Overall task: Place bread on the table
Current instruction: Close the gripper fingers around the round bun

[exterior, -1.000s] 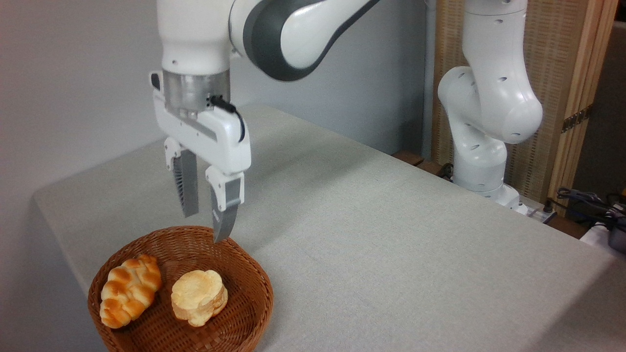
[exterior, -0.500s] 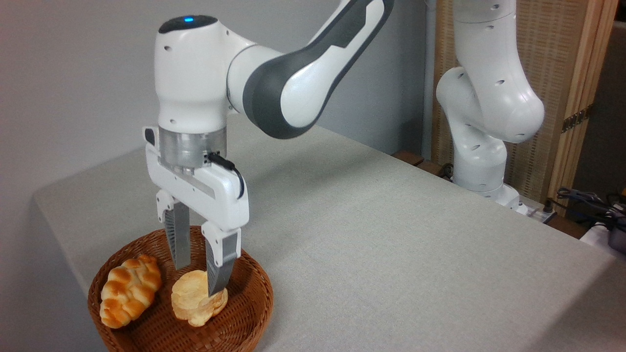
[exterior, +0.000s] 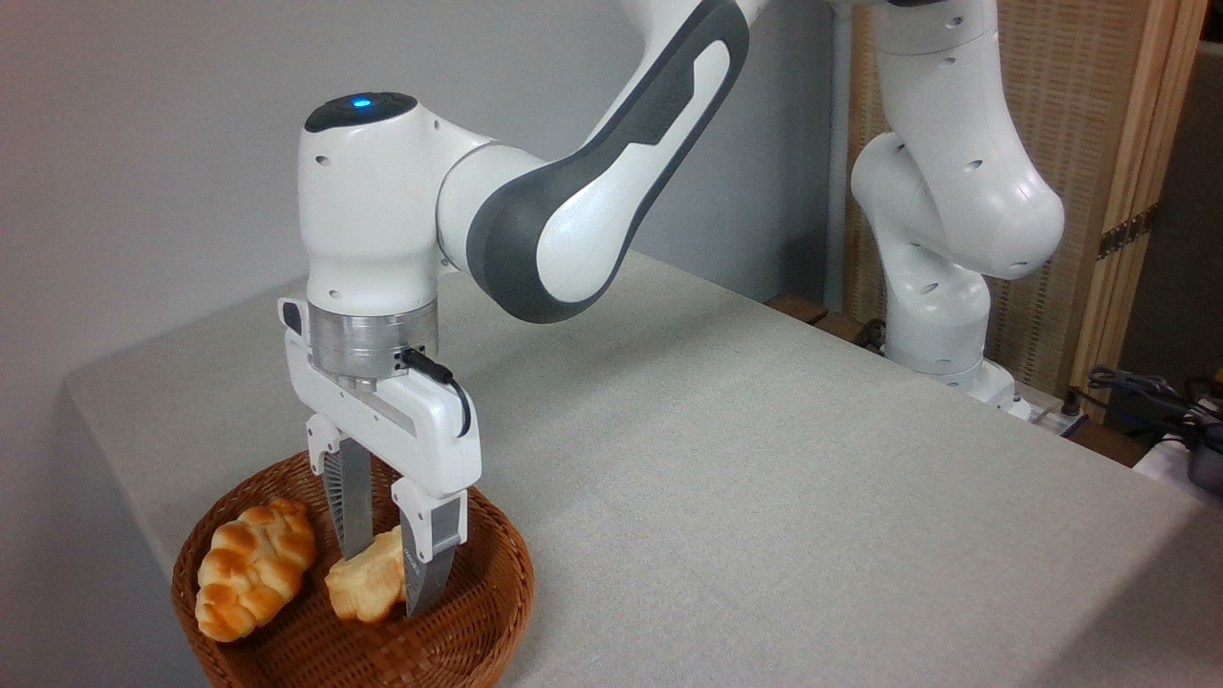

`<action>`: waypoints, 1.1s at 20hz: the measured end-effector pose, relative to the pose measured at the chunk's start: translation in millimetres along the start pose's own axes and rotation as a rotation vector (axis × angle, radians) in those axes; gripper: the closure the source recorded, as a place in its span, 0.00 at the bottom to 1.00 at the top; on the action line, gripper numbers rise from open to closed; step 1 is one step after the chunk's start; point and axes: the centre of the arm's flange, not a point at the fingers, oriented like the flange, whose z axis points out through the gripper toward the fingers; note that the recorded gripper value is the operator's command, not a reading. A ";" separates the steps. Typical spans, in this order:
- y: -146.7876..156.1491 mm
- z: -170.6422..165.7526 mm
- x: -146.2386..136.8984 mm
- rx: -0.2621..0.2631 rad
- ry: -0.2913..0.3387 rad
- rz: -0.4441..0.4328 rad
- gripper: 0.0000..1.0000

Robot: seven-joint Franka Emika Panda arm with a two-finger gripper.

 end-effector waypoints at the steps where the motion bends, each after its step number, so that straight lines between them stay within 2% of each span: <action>1: 3.1 1.2 1.8 -0.003 0.000 0.005 0.00; 5: 11.6 2.3 6.9 -0.010 0.002 0.019 0.01; 8: 16.9 3.6 9.9 -0.015 0.002 0.028 0.49; 9: 19.7 3.9 11.5 -0.017 0.003 0.033 0.54; 12: 25.0 4.2 14.5 -0.021 0.005 0.042 0.60; 15: 26.5 3.8 15.7 -0.022 0.006 0.045 0.76; 22: 29.1 2.2 18.5 -0.021 0.010 0.050 0.80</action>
